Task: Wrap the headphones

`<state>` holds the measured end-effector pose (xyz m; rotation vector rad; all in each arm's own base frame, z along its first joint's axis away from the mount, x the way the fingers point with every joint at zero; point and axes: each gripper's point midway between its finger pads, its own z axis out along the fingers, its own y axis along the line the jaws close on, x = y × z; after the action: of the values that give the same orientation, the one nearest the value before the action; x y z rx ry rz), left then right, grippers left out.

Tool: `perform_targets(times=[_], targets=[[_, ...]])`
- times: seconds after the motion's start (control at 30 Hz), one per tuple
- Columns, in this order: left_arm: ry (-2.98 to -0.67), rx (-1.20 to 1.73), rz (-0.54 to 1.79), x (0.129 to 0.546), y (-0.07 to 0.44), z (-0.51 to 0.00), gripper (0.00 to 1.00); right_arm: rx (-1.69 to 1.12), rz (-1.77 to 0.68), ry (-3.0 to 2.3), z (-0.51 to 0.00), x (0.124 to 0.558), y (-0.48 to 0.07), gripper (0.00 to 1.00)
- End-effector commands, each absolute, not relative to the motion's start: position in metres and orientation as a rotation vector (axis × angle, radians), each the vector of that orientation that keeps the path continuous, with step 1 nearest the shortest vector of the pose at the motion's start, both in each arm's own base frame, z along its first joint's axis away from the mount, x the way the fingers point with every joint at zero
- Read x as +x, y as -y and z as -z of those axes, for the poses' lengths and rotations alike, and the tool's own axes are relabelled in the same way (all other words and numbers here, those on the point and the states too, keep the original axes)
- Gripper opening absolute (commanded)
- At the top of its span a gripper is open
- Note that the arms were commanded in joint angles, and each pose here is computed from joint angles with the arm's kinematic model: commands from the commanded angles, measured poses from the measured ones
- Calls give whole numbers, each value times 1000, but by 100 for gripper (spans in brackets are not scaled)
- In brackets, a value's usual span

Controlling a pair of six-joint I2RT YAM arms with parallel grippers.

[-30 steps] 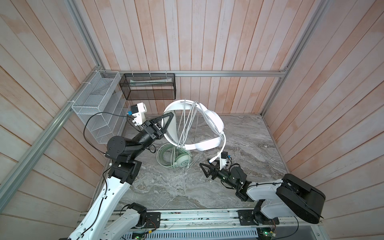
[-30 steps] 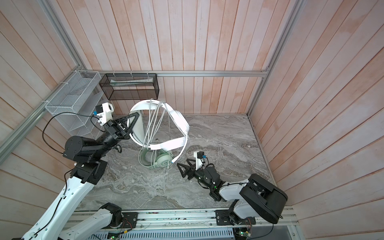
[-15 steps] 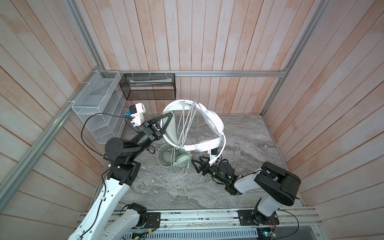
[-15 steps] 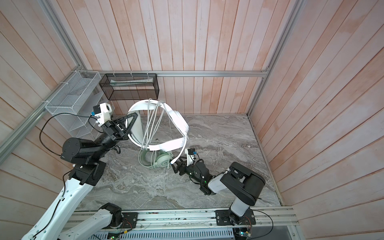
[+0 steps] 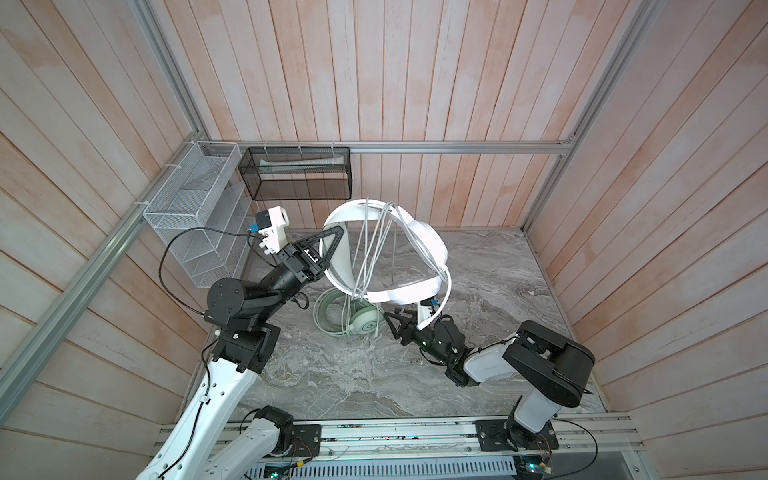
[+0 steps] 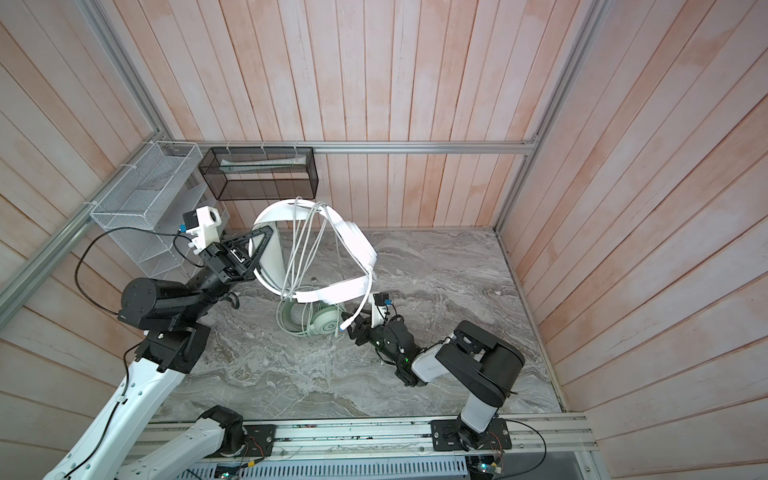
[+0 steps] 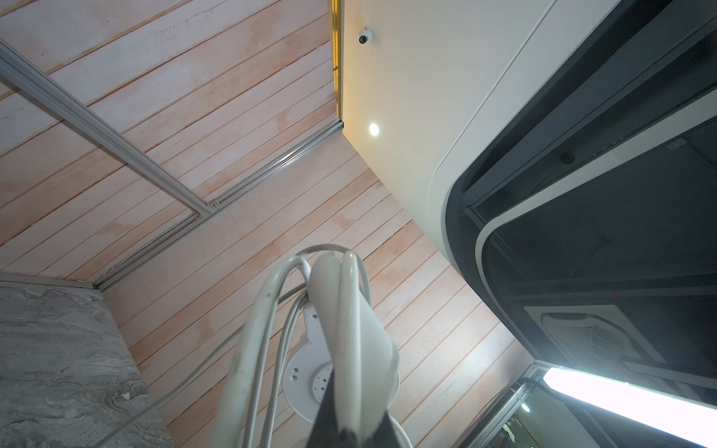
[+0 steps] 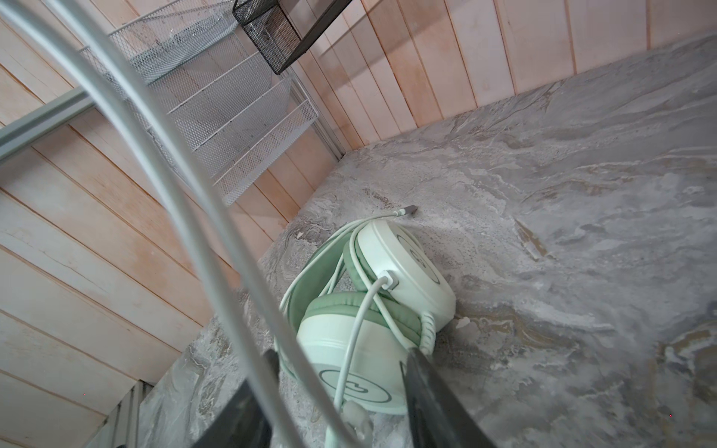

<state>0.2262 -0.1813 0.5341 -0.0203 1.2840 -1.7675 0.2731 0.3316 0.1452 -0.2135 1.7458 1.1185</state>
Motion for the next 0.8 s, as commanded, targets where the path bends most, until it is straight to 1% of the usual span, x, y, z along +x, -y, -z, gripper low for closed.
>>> perform_targets(times=[0.0, 0.03, 0.1, 0.23, 0.27, 0.3, 0.33, 0.5, 0.77], targets=[[-1179, 12, 1778, 209, 172, -555, 0, -209, -1107, -1715, -156, 279, -332, 39], [-1180, 11, 1779, 209, 172, -555, 0, -213, -1101, -1718, -156, 279, -332, 35], [-1180, 11, 1781, 209, 172, -555, 0, -217, -1096, -1718, -157, 279, -332, 24], [-1180, 8, 1781, 210, 173, -553, 0, -225, -1095, -1725, -156, 278, -331, 12], [-1179, 9, 1782, 210, 173, -554, 0, -228, -1098, -1728, -155, 277, -332, 7], [-1180, 8, 1782, 210, 173, -554, 0, -234, -1101, -1734, -153, 276, -332, 5], [-1178, 7, 1780, 210, 172, -554, 0, -241, -1103, -1741, -151, 275, -333, 0], [-1167, 0, 1795, 213, 173, -554, 0, -304, -1116, -1815, -137, 267, -355, 0], [-1109, -36, 1815, 214, 166, -562, 0, -514, -1104, -1896, -111, 229, -408, 0]])
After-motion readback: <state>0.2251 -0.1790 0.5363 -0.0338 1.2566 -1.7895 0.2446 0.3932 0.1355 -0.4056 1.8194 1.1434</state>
